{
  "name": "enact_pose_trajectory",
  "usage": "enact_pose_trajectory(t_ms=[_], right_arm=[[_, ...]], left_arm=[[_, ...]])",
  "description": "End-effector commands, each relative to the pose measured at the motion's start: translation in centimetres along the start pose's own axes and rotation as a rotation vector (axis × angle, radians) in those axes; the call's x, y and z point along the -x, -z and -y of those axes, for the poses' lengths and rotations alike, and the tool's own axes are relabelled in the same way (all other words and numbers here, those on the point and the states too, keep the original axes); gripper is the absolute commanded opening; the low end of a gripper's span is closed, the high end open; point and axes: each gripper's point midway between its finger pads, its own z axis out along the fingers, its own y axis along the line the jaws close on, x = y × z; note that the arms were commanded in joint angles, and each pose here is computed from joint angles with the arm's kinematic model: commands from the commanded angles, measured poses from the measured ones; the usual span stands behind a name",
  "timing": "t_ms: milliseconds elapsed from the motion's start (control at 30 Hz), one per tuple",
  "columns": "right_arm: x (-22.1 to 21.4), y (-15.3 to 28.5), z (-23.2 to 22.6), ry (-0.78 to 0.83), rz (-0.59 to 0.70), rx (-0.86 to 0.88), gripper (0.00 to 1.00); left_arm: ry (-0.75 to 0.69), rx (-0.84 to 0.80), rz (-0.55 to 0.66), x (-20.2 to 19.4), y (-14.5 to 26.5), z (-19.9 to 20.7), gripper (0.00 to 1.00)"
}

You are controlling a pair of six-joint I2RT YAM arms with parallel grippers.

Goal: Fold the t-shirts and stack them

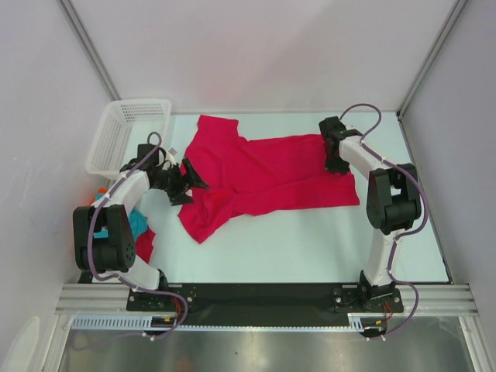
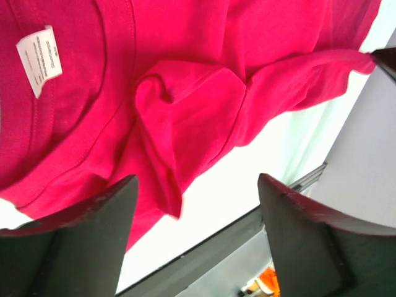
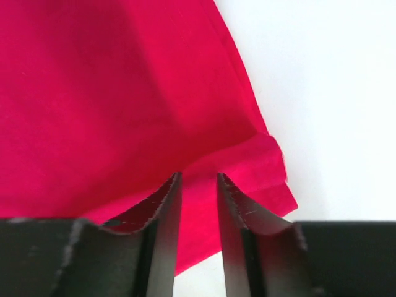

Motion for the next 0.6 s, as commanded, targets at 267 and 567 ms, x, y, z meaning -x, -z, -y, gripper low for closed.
enact_pose_trajectory(t_ms=[267, 567], right_arm=[[1.9, 5.2, 0.3, -0.027, 0.096, 0.031, 0.41], [-1.4, 7.9, 0.4, -0.01, 0.104, 0.066, 0.41]], left_arm=[[-0.068, -0.032, 0.058, -3.1, 2.4, 0.2, 0.94], [-0.106, 0.141, 0.089, -5.5, 3.4, -3.1, 0.95]])
